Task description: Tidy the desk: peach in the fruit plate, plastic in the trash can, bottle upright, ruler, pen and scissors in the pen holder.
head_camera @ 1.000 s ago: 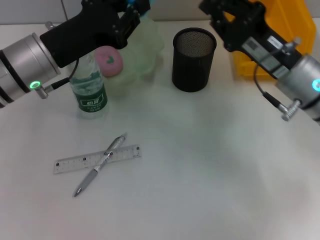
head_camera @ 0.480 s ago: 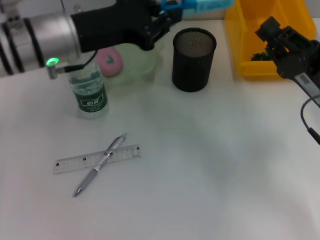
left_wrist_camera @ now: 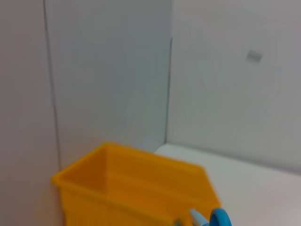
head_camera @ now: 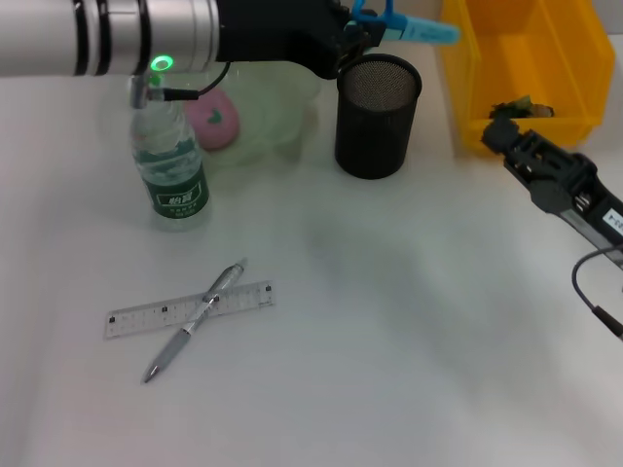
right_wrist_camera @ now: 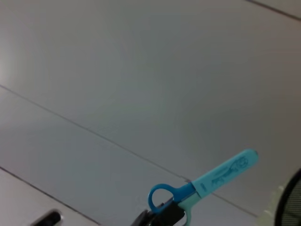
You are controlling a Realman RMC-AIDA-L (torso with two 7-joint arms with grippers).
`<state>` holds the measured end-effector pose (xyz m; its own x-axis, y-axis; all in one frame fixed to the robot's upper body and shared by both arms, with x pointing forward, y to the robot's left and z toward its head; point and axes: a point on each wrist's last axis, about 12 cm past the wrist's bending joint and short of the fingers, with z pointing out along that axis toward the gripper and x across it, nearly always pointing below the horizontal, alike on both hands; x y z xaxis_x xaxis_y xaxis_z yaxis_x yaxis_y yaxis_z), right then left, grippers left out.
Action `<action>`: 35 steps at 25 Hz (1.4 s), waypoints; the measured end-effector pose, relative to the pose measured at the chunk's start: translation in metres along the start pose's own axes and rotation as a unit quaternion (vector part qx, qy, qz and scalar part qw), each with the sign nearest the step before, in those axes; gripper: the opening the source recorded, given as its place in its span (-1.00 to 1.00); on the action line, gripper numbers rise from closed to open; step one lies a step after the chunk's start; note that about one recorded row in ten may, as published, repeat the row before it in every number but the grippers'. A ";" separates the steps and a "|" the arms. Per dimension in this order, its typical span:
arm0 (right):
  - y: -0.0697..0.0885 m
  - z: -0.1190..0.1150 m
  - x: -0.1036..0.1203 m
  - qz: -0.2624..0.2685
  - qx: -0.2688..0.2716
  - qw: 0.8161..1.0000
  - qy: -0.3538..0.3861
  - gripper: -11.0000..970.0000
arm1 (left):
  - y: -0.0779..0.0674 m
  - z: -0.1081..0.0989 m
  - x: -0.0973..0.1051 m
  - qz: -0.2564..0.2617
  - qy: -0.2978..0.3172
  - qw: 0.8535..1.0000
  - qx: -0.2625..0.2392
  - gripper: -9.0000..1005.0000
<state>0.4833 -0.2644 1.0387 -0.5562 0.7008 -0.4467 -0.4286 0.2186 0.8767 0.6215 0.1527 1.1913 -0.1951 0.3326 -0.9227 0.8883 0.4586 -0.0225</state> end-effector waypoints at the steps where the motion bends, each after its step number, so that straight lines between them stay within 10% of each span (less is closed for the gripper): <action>1: -0.001 -0.003 0.001 -0.001 0.005 1.000 -0.002 -0.56 | 0.001 0.002 -0.002 0.001 0.010 1.000 -0.006 -0.74; 16: -0.003 -0.005 0.002 -0.008 0.014 1.000 -0.004 -0.56 | 0.010 0.001 -0.021 0.005 0.111 0.991 -0.079 -0.73; 35: -0.004 0.002 0.002 -0.011 0.018 1.000 0.005 -0.56 | 0.001 0.024 -0.016 0.019 0.156 0.986 -0.048 -0.72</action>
<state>0.4858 -0.2625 1.0345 -0.5542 0.6889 -0.4673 -0.4148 0.2582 0.8725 0.6355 0.1283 1.1972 -0.2937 0.5814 -0.7588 0.8567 0.5122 0.0608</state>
